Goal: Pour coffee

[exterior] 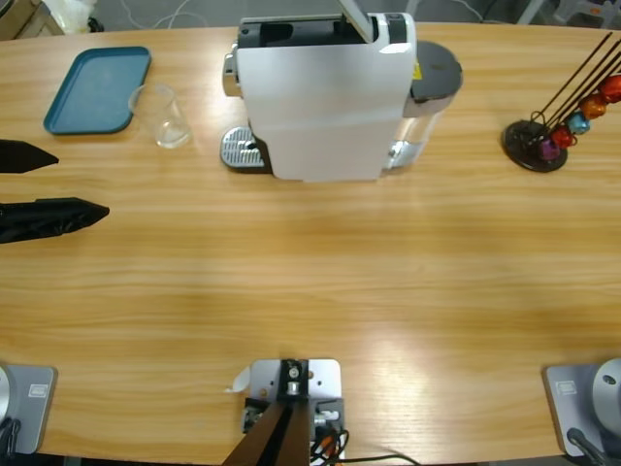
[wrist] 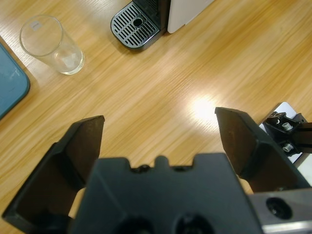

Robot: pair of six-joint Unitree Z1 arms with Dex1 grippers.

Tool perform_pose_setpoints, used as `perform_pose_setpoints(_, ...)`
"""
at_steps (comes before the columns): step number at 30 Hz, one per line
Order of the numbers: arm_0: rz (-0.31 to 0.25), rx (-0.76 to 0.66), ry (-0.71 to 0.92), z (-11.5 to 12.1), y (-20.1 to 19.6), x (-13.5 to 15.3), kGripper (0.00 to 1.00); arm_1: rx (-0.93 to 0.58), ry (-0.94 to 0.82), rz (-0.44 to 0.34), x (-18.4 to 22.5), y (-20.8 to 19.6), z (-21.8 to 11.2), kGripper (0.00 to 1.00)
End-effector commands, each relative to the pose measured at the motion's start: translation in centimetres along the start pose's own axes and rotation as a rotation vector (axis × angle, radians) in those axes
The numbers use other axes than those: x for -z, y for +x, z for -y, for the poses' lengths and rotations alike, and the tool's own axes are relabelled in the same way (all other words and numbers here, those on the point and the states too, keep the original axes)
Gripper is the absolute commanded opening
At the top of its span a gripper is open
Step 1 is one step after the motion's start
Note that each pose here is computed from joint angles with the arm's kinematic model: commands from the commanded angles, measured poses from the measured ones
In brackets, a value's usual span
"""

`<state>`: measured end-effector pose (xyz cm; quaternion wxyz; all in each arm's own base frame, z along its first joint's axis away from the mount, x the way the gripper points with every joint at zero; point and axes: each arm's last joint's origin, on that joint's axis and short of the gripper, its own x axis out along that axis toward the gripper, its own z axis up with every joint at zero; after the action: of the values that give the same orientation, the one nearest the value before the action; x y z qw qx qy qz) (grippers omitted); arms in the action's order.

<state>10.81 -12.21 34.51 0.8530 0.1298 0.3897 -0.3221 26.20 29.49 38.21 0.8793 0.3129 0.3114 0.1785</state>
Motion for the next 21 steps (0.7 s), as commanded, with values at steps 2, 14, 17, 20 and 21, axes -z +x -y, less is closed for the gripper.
perform_pose_setpoints(2,-0.041,0.005,0.007,0.0,0.9,1.0,0.987,0.069,-0.057,-0.180,7.0,5.2,0.8,0.000)
perform_pose_setpoints(14,-0.050,0.002,0.009,0.0,1.3,1.1,0.987,0.160,-0.076,-0.250,9.5,8.1,3.4,0.000)
perform_pose_setpoints(17,-0.051,0.002,0.010,0.0,1.4,1.0,0.987,0.209,-0.068,-0.279,10.3,8.7,4.3,0.000)
perform_pose_setpoints(20,-0.053,0.001,0.008,0.0,1.6,1.0,0.987,0.288,-0.060,-0.320,10.5,9.2,5.6,0.000)
perform_pose_setpoints(21,-0.054,0.001,0.007,0.0,1.6,1.0,0.987,0.297,-0.060,-0.325,10.6,9.2,5.8,0.000)
